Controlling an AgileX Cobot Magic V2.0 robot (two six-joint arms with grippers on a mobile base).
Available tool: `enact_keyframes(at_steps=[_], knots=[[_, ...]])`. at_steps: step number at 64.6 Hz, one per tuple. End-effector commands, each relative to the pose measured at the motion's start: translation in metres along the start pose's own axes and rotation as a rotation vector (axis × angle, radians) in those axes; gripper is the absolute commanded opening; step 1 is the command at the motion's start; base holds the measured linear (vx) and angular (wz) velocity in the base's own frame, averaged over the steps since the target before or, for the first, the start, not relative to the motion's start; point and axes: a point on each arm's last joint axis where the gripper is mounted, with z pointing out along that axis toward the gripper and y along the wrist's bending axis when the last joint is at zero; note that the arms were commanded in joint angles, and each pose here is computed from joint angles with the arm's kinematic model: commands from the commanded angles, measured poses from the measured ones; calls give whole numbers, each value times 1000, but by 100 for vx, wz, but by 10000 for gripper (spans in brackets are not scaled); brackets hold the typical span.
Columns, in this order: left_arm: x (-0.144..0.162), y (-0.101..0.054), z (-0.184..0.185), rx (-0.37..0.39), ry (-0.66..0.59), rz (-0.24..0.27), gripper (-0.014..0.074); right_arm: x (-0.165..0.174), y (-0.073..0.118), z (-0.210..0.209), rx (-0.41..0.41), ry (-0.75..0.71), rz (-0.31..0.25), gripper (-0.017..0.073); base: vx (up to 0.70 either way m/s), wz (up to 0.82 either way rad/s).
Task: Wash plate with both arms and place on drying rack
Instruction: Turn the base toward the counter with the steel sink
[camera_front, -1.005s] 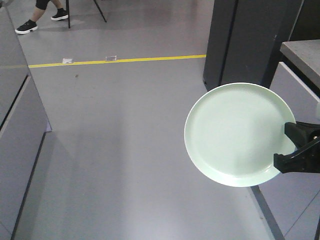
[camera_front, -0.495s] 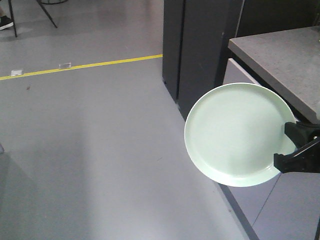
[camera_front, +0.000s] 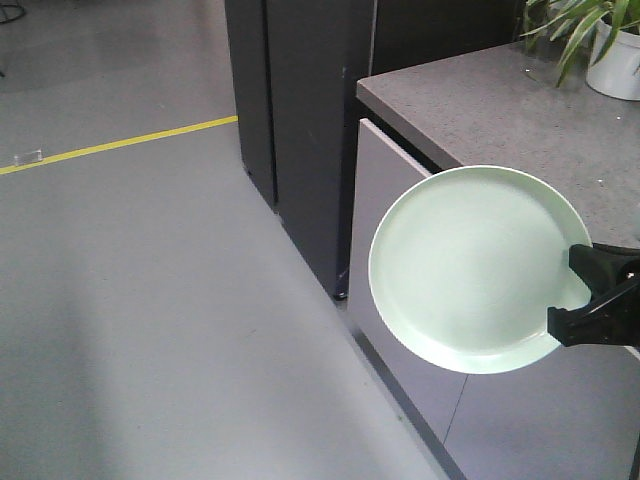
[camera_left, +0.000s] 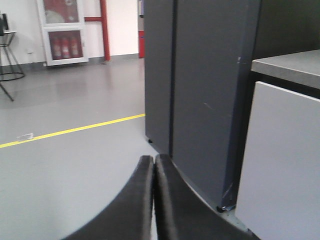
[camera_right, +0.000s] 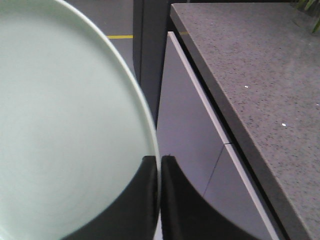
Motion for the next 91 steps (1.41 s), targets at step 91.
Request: enact_keyframes(at_steps=[91], knots=[[-1,0,0,9,-68,-18,-6,-16,-3,-6,33,-108,-1,-10,7,-28]])
